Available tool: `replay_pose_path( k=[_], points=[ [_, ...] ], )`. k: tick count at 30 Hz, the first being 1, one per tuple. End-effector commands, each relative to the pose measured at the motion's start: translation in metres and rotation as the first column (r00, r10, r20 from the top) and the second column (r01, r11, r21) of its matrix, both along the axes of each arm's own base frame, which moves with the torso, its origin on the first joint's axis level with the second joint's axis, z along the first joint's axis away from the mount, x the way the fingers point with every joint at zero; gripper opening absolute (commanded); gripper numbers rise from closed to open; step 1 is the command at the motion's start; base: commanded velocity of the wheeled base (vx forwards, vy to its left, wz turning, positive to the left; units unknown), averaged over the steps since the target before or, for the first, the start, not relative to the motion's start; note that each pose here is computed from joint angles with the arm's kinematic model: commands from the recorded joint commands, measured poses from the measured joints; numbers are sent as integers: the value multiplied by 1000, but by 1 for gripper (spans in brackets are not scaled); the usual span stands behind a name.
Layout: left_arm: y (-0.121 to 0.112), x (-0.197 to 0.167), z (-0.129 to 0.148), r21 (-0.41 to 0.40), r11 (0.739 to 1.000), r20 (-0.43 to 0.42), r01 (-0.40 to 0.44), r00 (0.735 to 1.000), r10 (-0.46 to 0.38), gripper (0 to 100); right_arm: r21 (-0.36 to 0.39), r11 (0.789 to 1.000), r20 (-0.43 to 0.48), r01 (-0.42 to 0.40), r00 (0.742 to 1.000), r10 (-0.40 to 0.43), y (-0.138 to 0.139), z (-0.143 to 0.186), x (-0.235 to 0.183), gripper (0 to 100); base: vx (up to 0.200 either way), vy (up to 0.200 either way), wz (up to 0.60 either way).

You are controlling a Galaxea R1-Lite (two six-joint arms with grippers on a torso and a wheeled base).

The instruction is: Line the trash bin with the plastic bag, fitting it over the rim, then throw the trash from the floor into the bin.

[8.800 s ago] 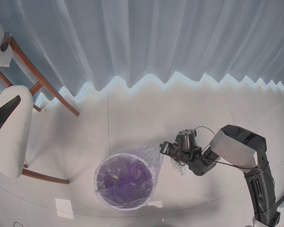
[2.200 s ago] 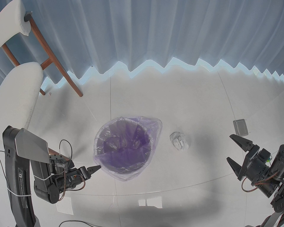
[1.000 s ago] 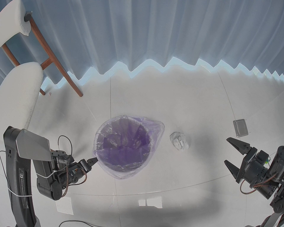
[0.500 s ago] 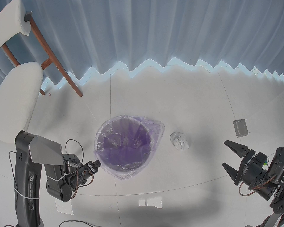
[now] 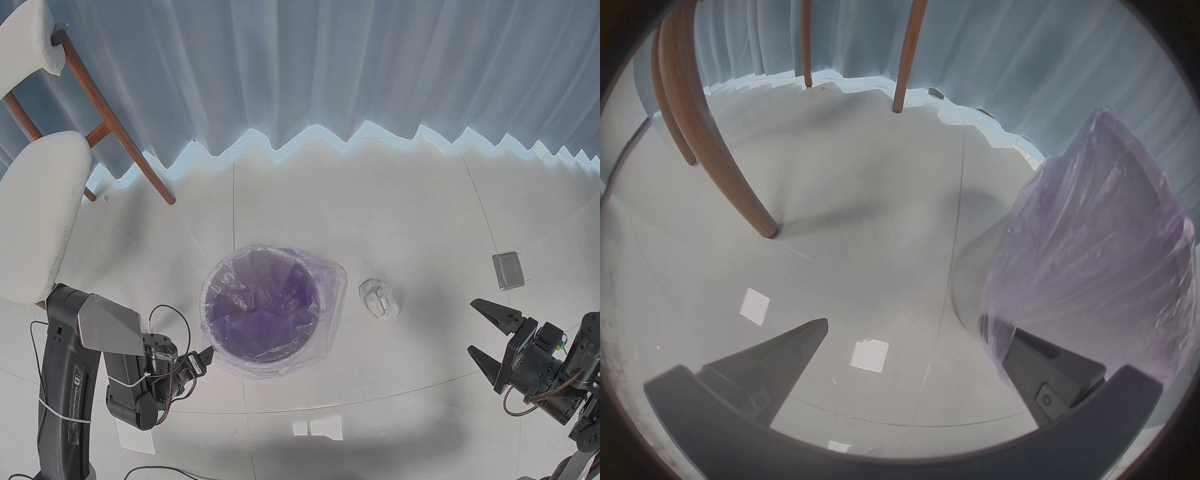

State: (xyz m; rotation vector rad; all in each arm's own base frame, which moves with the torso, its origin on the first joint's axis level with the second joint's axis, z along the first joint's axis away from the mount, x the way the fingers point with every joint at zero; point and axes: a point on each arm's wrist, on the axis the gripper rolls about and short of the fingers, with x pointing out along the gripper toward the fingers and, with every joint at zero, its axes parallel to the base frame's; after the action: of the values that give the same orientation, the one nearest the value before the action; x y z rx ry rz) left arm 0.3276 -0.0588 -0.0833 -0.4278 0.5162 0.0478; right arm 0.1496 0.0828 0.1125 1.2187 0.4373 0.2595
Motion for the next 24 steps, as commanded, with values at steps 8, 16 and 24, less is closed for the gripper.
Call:
replay_pose_path(
  k=[8,16,24],
  points=[
    [-4,0,-4,97,995,-52,-36,998,42,100,-11,1000,-20,0,1000,0,-1,-4,-3,100,0,0,0],
    [-4,-2,-3,130,991,-28,-25,999,29,100,-12,1000,-21,0,1000,0,-1,-4,-2,100,0,0,0],
    [-3,-4,-3,117,993,5,-32,999,31,100,-19,1000,-35,0,999,0,0,-7,-1,100,0,0,0]
  ],
)
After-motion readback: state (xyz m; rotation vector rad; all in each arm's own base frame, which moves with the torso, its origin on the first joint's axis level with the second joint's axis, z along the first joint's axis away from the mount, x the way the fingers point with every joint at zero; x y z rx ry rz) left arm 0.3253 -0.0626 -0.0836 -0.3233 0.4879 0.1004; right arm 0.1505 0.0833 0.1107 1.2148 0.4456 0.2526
